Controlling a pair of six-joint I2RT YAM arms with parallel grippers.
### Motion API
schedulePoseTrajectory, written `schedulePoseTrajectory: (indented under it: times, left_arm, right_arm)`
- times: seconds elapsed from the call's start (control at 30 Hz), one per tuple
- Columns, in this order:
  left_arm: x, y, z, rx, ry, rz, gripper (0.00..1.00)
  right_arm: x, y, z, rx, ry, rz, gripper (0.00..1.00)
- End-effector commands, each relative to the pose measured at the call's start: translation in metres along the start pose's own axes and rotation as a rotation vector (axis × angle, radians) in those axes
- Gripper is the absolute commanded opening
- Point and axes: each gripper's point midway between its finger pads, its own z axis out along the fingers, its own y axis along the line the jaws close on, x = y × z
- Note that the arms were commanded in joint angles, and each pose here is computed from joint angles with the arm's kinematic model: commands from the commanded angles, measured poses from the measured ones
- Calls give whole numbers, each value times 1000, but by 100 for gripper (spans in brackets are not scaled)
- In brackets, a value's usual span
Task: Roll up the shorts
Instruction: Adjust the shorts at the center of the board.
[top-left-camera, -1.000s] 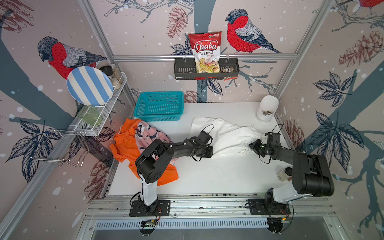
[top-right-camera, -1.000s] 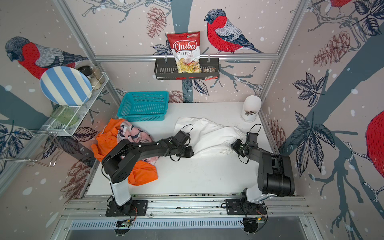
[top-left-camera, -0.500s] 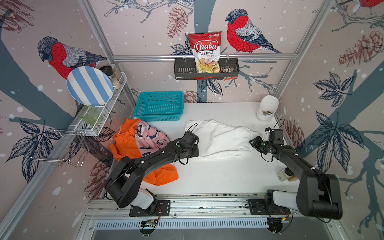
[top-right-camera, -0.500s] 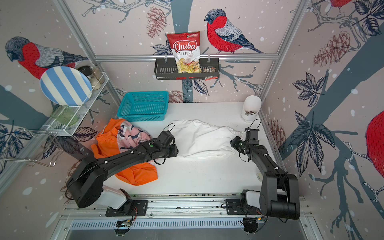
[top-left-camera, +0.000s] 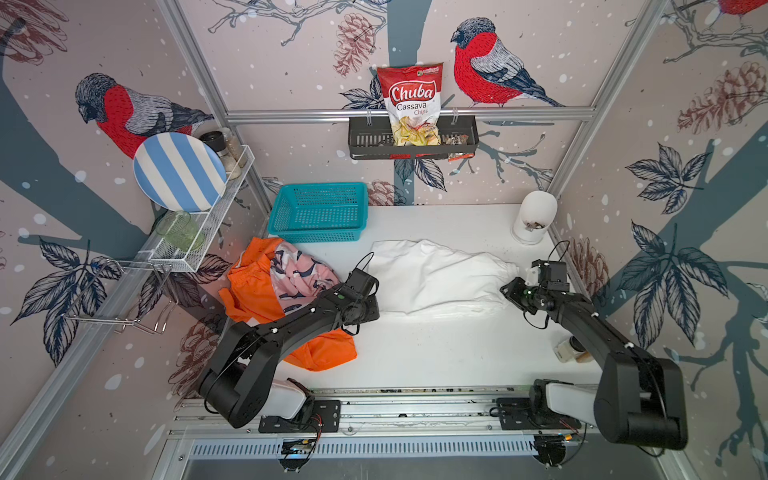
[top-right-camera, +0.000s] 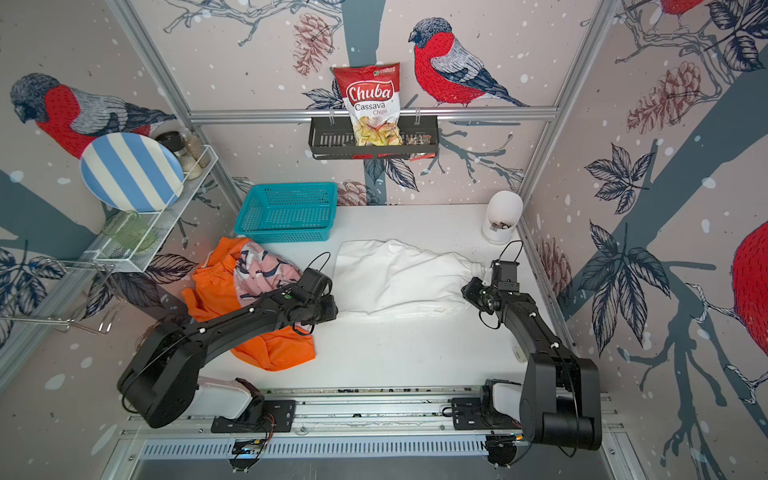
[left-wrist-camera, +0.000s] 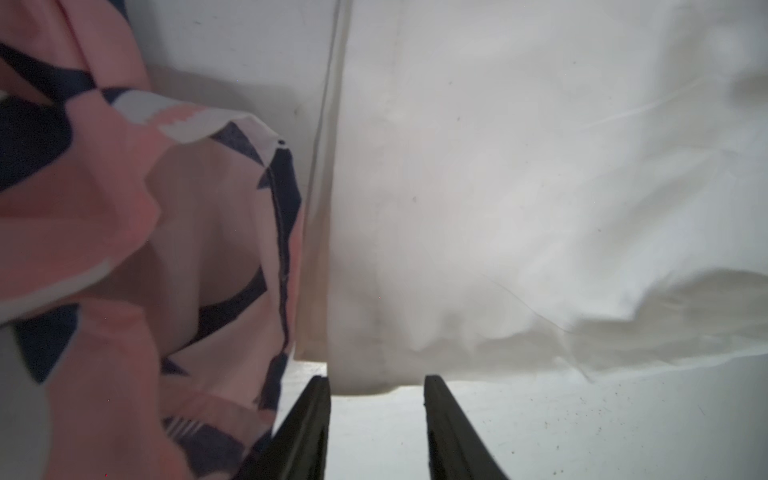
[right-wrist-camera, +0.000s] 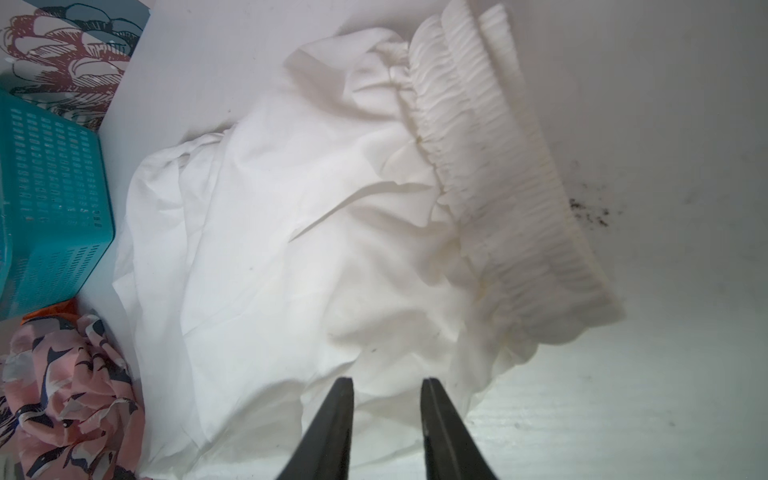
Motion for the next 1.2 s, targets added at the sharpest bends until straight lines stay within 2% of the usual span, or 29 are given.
schedulePoseTrajectory:
  times: [0.0, 0.13, 0.4, 0.63, 0.7, 0.8, 0.93, 1.07, 1.17]
  left_arm:
    - [-2, 2, 5, 16, -4, 9, 43]
    - [-3, -4, 9, 62, 3, 6, 42]
    - [-5, -7, 16, 86, 22, 19, 29]
    - [-25, -19, 3, 103, -17, 47, 2]
    - [-39, -26, -7, 103, -53, 56, 0]
    - [-53, -33, -19, 103, -81, 72, 0]
    - [-58, -38, -24, 111, -89, 79, 0]
    - [-55, -37, -19, 106, -75, 85, 0]
    - [-53, -36, -17, 106, -68, 83, 0]
  right_arm:
    - [-2, -2, -3, 18, -9, -22, 33]
    - [-3, 1, -4, 15, -11, -23, 33]
    - [-3, 3, -3, 14, -10, -21, 31]
    - [-5, -5, 0, 41, -17, -4, 32]
    - [-5, -13, 2, 54, -19, 25, 32]
    - [-3, -36, 5, 112, -12, 85, 42]
    - [-6, -72, -2, 201, -72, 181, 50]
    - [-11, -83, -3, 157, -110, 239, 53]
    - [-20, -67, 2, 48, -125, 234, 54]
